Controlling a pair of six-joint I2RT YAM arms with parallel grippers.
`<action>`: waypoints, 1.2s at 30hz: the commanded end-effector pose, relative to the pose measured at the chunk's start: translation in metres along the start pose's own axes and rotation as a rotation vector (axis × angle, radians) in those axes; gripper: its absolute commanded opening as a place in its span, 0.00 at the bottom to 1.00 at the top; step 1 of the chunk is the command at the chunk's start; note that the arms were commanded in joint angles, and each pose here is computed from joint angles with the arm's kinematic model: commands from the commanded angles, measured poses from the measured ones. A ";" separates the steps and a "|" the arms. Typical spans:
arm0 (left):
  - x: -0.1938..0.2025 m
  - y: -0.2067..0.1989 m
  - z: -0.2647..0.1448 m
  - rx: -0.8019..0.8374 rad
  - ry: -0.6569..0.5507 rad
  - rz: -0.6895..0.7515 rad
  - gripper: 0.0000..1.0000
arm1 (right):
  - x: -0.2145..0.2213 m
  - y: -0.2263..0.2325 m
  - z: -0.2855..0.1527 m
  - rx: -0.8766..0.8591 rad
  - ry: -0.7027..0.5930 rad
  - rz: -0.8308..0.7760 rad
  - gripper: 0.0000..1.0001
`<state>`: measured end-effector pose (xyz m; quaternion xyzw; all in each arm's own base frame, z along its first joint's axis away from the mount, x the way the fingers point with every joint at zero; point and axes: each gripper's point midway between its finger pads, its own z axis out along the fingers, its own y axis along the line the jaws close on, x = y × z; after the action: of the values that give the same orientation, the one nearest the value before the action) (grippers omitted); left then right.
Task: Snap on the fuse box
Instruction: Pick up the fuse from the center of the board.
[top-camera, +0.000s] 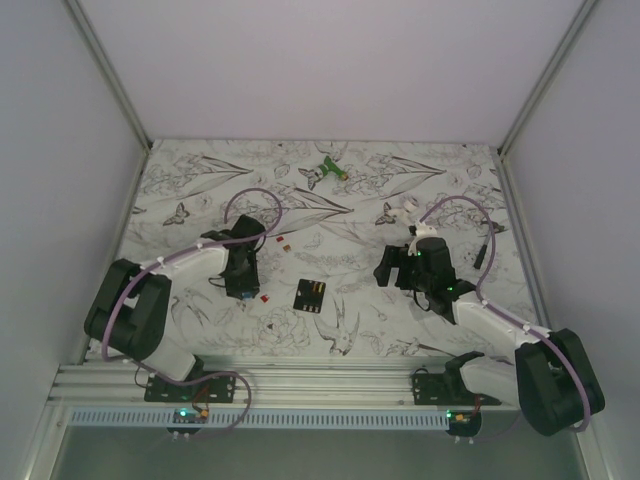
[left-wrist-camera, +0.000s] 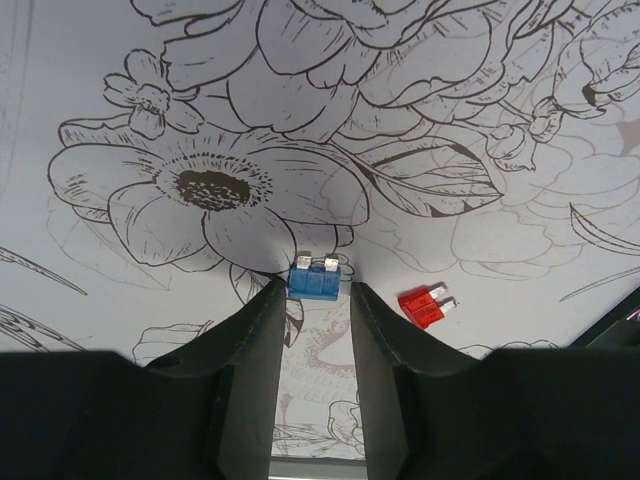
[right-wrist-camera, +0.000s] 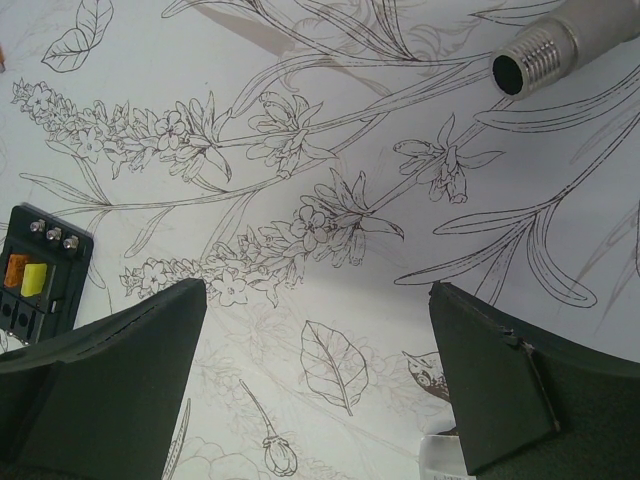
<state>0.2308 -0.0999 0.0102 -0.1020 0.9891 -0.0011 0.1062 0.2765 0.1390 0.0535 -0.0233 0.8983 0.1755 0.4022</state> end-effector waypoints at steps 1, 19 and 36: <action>0.001 0.007 0.005 -0.026 0.030 0.017 0.36 | -0.016 0.005 0.000 -0.005 -0.045 -0.014 1.00; 0.017 0.002 0.014 -0.005 0.111 0.023 0.24 | -0.020 0.008 -0.001 -0.016 -0.050 -0.013 1.00; -0.022 -0.038 -0.062 0.263 -0.131 -0.285 0.17 | -0.046 0.067 -0.011 -0.214 -0.201 -0.030 1.00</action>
<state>0.2434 -0.1221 0.0532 -0.1700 0.9677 -0.0905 0.1629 0.2776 0.1655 0.0738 -0.0483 0.8752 0.2131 0.4315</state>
